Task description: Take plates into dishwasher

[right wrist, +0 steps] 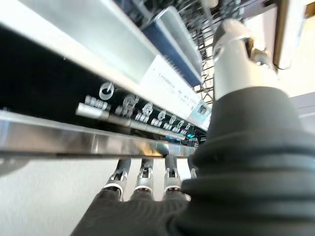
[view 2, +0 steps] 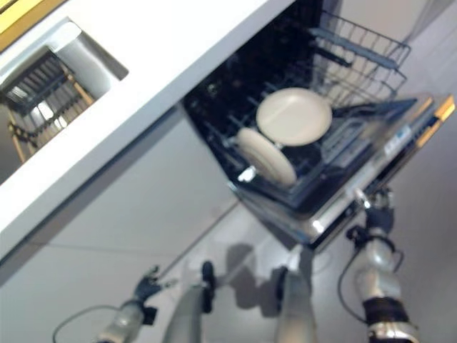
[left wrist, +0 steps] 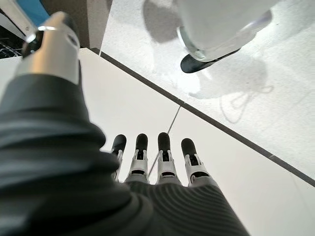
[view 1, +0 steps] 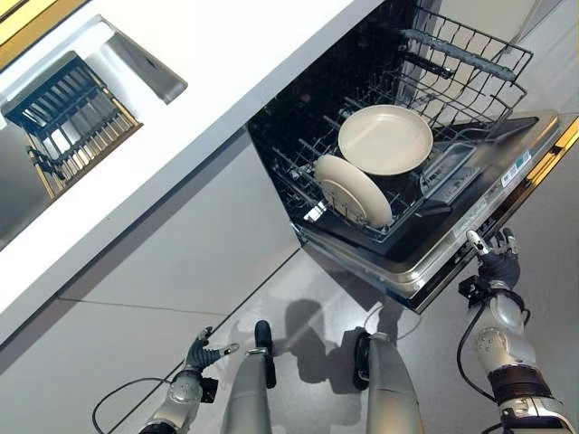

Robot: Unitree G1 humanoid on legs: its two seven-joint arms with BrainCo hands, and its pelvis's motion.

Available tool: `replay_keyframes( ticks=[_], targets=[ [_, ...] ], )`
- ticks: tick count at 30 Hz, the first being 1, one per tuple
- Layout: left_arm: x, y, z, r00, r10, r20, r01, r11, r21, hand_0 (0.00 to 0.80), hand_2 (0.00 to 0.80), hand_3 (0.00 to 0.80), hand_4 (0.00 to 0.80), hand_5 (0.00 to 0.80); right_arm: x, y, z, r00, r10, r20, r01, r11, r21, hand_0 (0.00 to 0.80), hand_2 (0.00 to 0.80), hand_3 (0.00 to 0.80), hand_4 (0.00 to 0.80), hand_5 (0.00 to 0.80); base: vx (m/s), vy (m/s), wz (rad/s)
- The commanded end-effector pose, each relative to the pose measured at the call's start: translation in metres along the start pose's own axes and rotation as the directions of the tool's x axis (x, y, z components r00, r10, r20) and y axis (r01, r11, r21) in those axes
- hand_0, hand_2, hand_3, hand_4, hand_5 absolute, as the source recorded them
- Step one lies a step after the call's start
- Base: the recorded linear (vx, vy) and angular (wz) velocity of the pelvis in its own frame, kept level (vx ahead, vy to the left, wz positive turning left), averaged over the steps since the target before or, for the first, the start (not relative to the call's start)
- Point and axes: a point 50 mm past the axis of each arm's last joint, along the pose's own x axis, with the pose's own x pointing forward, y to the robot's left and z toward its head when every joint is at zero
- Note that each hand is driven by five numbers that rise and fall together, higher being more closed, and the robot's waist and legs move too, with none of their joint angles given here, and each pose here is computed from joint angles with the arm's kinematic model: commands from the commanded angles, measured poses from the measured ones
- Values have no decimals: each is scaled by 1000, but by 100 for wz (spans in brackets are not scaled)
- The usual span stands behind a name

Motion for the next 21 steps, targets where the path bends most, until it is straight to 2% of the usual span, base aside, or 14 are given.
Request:
replay_keyframes(
  ticks=[1, 15, 21],
  targets=[
    [-2, -3, 4, 999, -10, 43, 12, 999, -34, 0, 0, 0, 0, 0, -6, 58, -21, 946, 313, -82, -310, 949, 52, 0, 0, 0, 0, 0, 23, 44, -1],
    [-12, -23, -11, 997, -76, -1, 76, 994, -74, 0, 0, 0, 0, 0, -2, 123, -20, 876, 470, -112, -471, 882, 14, 0, 0, 0, 0, 0, 33, 84, -14],
    [-14, -29, -12, 995, -100, 0, 99, 993, -70, 0, 0, 0, 0, 0, -2, 137, -18, 861, 497, -110, -500, 866, 5, 0, 0, 0, 0, 0, 35, 101, -10]
  ],
)
